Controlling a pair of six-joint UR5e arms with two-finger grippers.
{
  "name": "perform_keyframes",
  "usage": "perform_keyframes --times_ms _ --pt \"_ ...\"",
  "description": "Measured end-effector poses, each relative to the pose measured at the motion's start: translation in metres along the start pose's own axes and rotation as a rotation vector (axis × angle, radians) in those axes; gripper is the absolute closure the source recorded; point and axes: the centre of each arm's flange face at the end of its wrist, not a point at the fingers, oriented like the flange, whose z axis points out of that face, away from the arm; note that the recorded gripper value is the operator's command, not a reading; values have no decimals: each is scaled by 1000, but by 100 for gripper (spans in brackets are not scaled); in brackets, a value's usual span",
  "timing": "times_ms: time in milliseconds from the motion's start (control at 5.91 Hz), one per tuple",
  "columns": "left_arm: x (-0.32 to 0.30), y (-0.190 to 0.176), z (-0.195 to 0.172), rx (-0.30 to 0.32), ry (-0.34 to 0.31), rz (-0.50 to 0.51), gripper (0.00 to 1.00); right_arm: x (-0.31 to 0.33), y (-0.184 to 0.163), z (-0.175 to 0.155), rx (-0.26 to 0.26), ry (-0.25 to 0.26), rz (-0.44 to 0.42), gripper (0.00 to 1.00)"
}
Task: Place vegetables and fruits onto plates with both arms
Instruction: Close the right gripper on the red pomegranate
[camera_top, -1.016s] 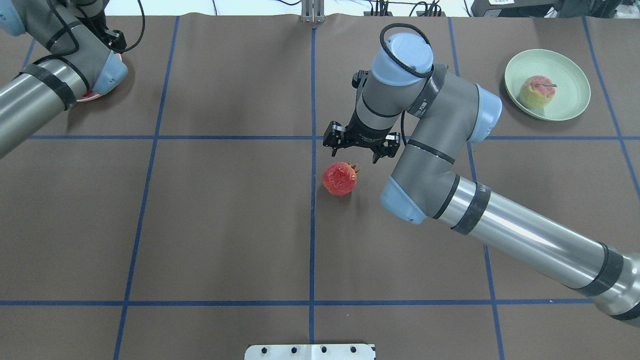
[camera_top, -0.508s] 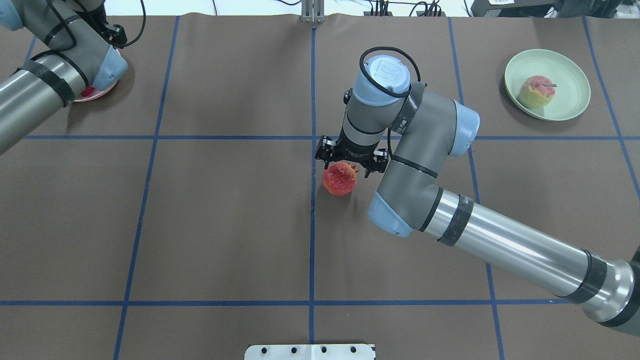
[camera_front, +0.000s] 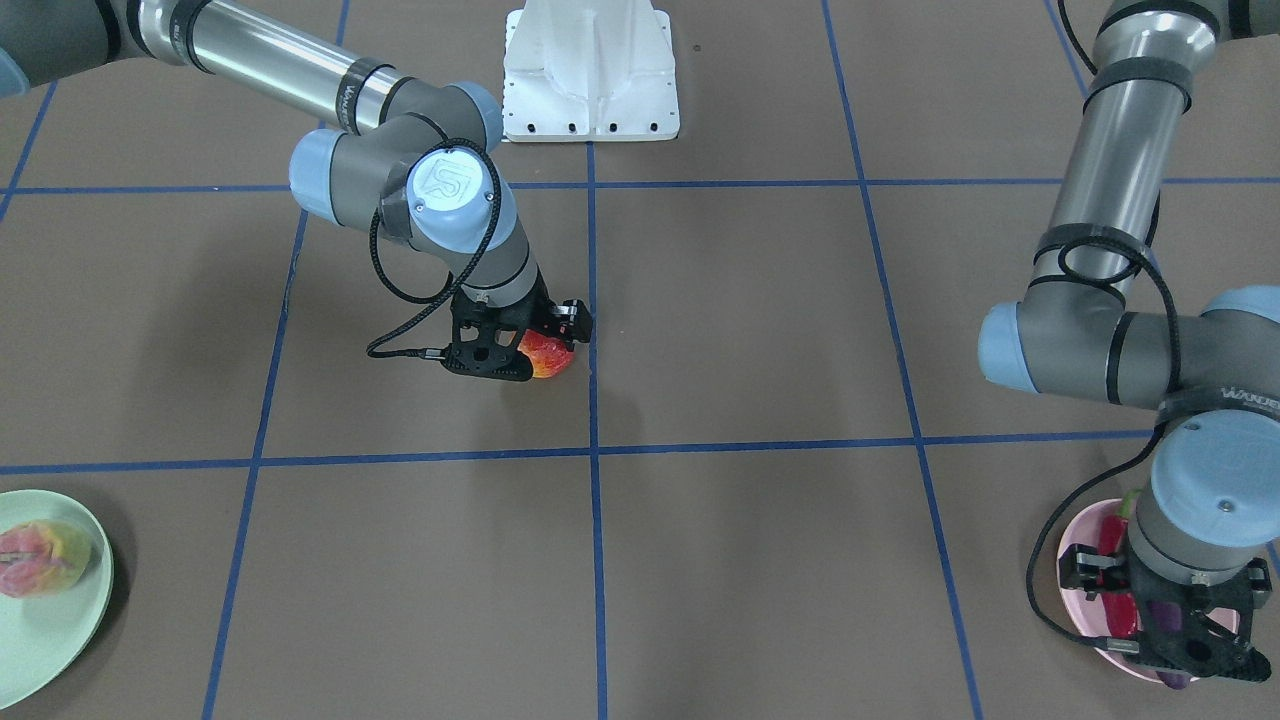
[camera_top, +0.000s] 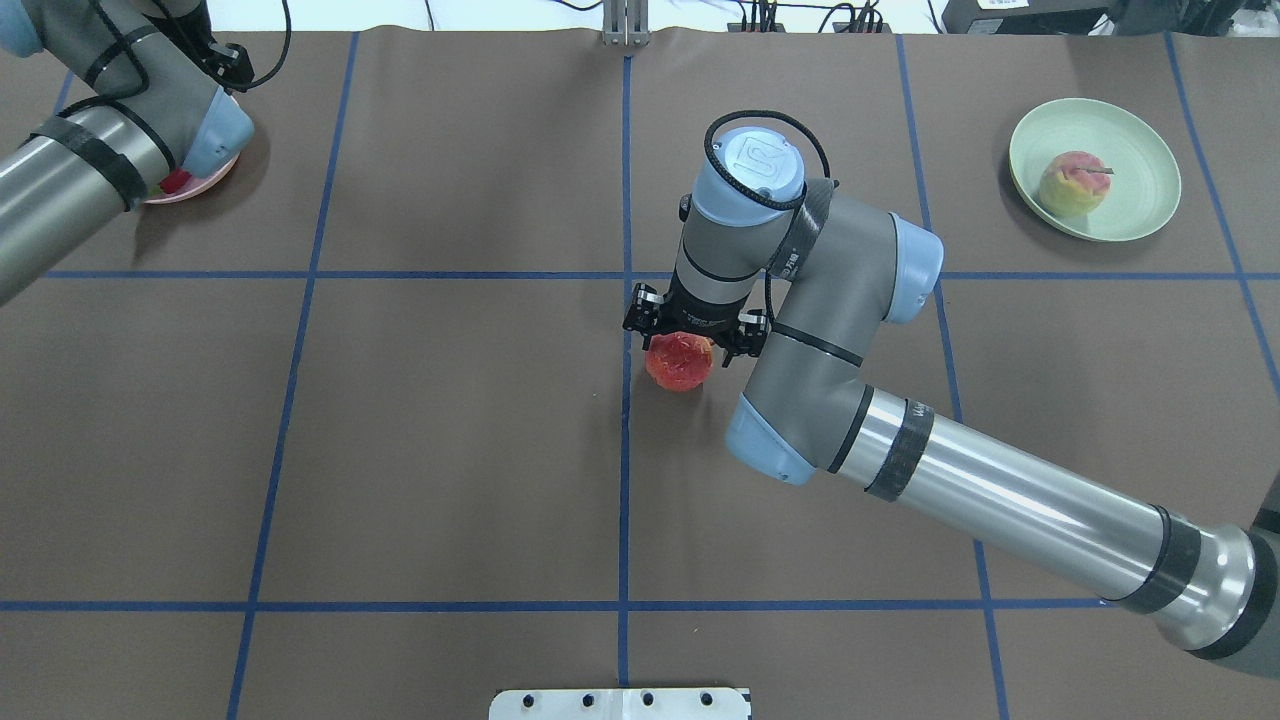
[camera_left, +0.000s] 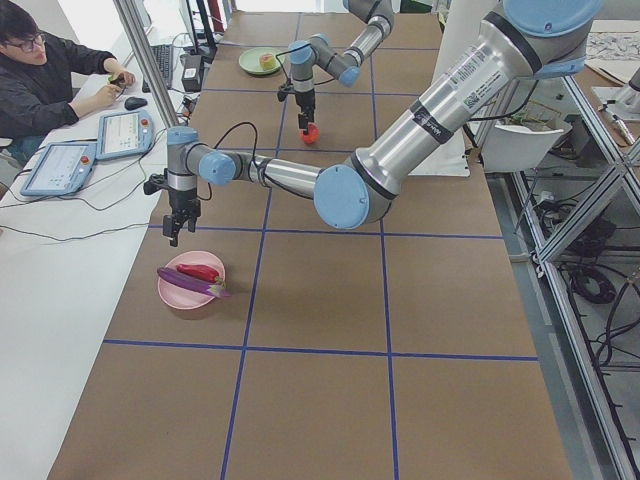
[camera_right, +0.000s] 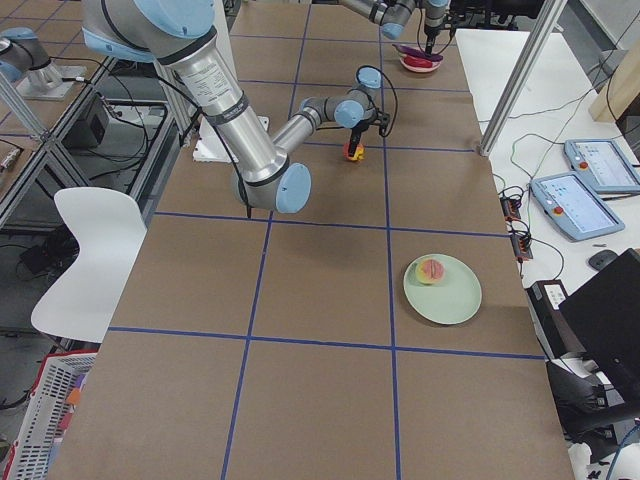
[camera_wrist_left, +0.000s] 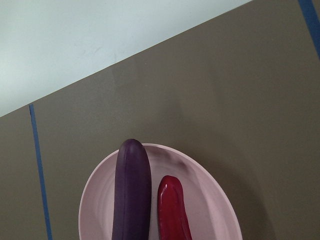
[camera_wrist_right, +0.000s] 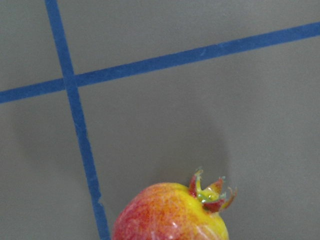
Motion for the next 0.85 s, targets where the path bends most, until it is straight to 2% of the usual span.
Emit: perform_keyframes --times_ms 169,339,508,677,847 --pt "0 0 -1 2 0 0 0 -2 -1 5 2 8 1 2" --pt "0 -1 -2 4 1 -1 0 -4 -2 8 6 13 1 39" --pt "0 -1 -3 6 1 -1 0 -7 -2 8 9 13 0 90" --pt "0 -1 -4 8 2 -1 0 -10 -2 6 14 5 -3 100" --pt "1 -1 -6 7 2 -1 0 -15 -5 -5 23 -20 10 100"
